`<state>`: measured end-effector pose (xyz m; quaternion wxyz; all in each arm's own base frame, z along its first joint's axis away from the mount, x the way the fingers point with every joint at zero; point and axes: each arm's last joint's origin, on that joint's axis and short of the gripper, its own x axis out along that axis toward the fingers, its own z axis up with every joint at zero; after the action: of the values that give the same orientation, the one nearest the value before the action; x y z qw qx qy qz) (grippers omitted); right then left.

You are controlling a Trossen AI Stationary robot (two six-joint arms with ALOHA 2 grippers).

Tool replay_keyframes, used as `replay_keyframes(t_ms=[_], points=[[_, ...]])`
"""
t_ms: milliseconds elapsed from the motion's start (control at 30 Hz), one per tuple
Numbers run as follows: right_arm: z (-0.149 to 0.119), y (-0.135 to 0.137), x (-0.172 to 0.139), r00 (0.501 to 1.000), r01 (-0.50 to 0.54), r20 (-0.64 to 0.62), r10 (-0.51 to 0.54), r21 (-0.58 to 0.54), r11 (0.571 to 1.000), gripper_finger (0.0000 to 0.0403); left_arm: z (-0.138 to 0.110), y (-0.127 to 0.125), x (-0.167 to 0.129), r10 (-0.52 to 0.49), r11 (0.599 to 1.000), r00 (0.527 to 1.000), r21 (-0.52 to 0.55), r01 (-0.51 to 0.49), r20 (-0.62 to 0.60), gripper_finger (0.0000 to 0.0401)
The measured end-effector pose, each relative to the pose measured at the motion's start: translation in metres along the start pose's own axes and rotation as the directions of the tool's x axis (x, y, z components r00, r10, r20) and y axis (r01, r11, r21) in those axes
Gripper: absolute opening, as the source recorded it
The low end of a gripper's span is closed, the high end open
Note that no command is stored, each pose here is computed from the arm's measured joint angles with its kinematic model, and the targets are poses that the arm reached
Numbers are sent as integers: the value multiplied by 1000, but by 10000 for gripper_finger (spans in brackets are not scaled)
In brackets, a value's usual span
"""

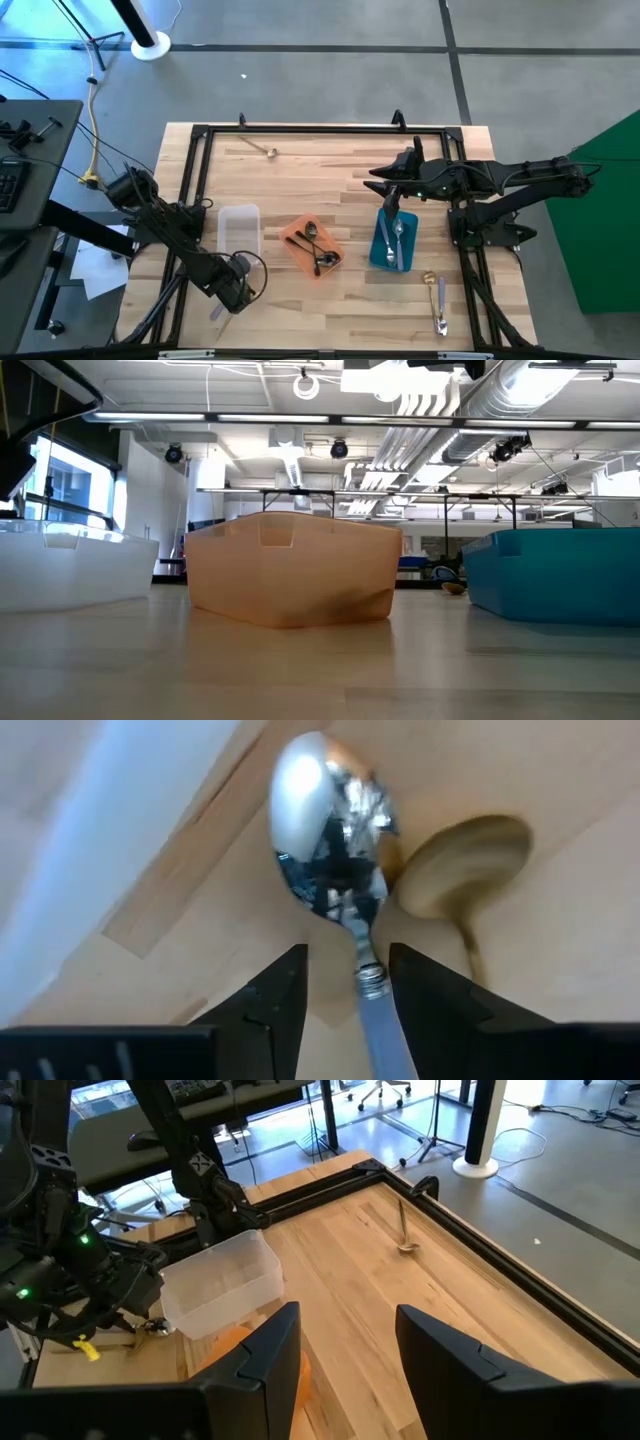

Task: Sort silverware by color (type)
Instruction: Put the left purple spoon into the blue bin

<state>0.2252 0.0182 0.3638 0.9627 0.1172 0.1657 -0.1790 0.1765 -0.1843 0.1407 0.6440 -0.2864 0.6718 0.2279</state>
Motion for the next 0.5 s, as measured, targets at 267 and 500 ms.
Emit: replay_keyframes(t_ms=[267,500], points=[[0,0,0,1000,1,-3,-1,-3,1000,151,3,-3,7,12,1000,1000,27,-12,-12,133],[0,0,0,1000,1,-4,-1,-3,1000,151,3,-2,8,17,999,1000,28,-17,-6,113]])
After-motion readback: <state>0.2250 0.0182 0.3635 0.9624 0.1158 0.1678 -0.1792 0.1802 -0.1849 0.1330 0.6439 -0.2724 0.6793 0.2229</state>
